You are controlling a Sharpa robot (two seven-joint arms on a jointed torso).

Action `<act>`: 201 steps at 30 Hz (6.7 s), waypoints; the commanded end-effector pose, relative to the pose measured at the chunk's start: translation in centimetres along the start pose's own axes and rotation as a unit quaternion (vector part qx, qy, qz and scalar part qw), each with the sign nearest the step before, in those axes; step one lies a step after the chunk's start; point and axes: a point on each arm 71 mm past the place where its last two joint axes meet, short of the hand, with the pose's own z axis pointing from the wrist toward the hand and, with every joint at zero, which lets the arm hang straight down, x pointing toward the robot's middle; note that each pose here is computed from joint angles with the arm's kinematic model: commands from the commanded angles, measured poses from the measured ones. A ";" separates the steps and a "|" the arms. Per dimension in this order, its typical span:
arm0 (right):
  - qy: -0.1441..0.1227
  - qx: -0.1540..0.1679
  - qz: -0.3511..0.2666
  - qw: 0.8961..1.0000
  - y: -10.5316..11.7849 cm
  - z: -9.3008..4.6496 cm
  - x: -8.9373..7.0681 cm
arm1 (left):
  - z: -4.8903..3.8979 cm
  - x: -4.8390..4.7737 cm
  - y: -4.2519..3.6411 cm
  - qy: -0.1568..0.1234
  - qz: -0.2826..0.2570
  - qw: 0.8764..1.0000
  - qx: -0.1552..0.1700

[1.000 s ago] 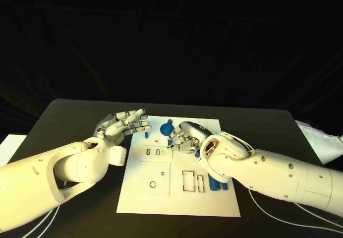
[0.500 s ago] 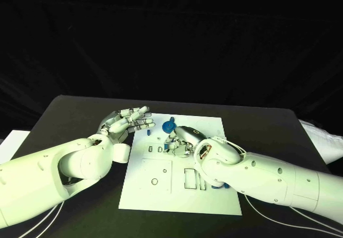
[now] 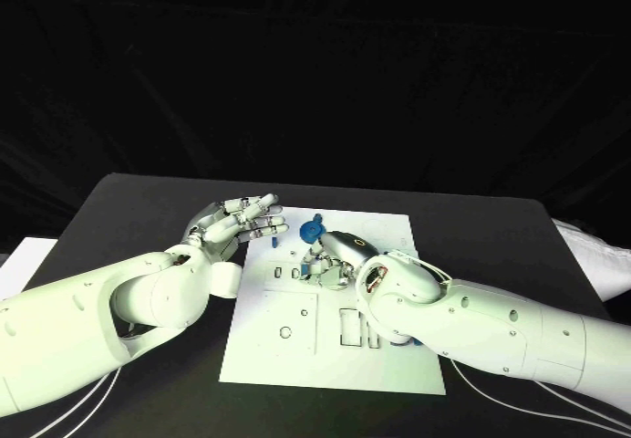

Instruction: Assemble the parts on the task board

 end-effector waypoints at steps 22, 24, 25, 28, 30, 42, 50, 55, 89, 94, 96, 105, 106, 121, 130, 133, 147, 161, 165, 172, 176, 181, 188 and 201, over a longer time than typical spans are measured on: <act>-0.004 0.011 -0.015 1.000 -0.3 -0.2 0.2 | 0.00 0.30 -0.05 0.013 -0.006 1.000 0.002; -0.023 0.005 -0.005 1.000 -0.2 -0.3 0.0 | 0.01 0.28 -0.04 0.013 -0.006 1.000 0.001; -0.031 0.000 -0.001 1.000 0.0 -0.3 -0.1 | 0.02 0.27 -0.04 0.013 -0.006 1.000 0.001; -0.050 -0.018 0.011 0.999 0.5 -0.7 -0.3 | 0.04 0.23 -0.02 0.015 -0.007 1.000 0.000; -0.062 -0.034 0.019 0.997 1.1 -1.0 -0.6 | 0.07 0.18 -0.01 0.017 -0.008 1.000 -0.001; -0.092 -0.116 0.050 0.988 2.1 -3.9 -5.3 | 0.12 -0.46 0.48 0.033 0.080 0.995 -0.043; -0.100 -0.083 0.110 0.985 -1.3 -5.3 -10.7 | 0.46 -1.41 1.07 0.063 0.269 0.945 -0.174; -0.118 -0.037 0.156 0.980 -4.0 -5.7 -13.0 | 1.29 -1.46 0.70 0.089 0.404 0.876 -0.248; -0.125 0.024 0.183 0.975 -7.6 -5.2 -14.2 | 8.00 2.71 1.81 0.120 0.615 0.700 -0.342; -0.123 0.024 0.183 0.975 -7.6 -5.1 -14.0 | 8.20 3.04 2.03 0.125 0.617 0.697 -0.344; -0.122 0.025 0.183 0.975 -7.6 -5.1 -14.0 | 8.26 3.23 2.10 0.127 0.617 0.696 -0.344; -0.118 0.025 0.184 0.975 -7.6 -4.9 -13.8 | 8.50 3.72 2.34 0.135 0.620 0.691 -0.347; -0.118 0.025 0.184 0.975 -7.5 -4.9 -13.8 | 8.52 3.75 2.37 0.136 0.620 0.690 -0.347; -0.113 0.024 0.185 0.976 -7.4 -4.8 -13.6 | 8.89 4.03 2.83 0.143 0.622 0.683 -0.355; -0.111 0.023 0.186 0.976 -7.4 -4.8 -13.6 | 9.02 3.99 2.97 0.145 0.623 0.680 -0.359; -0.110 0.023 0.186 0.976 -7.4 -4.7 -13.5 | 9.04 4.06 3.02 0.147 0.623 0.679 -0.360; -0.104 0.023 0.187 0.977 -7.3 -4.6 -13.3 | 9.03 4.27 3.15 0.153 0.610 0.688 -0.362; -0.099 0.025 0.188 0.977 -7.4 -4.5 -13.0 | 8.60 3.64 2.54 0.134 0.594 0.712 -0.351; -0.098 0.026 0.188 0.977 -7.5 -4.4 -12.9 | 8.29 3.31 2.18 0.122 0.590 0.721 -0.342; -0.096 0.027 0.188 0.977 -7.7 -4.5 -12.7 | 7.84 2.89 1.67 0.099 0.598 0.729 -0.318; -0.095 0.028 0.189 0.977 -7.7 -4.5 -12.6 | 7.68 2.79 1.68 0.092 0.608 0.726 -0.308; -0.094 0.028 0.189 0.977 -7.7 -4.5 -12.5 | 7.65 2.83 1.97 0.085 0.625 0.717 -0.295; -0.092 0.027 0.189 0.977 -7.8 -4.5 -12.4 | 7.61 2.85 2.74 0.083 0.642 0.704 -0.291; -0.089 0.027 0.189 0.978 -7.8 -4.5 -12.3 | 7.11 2.73 3.56 0.119 0.650 0.677 -0.322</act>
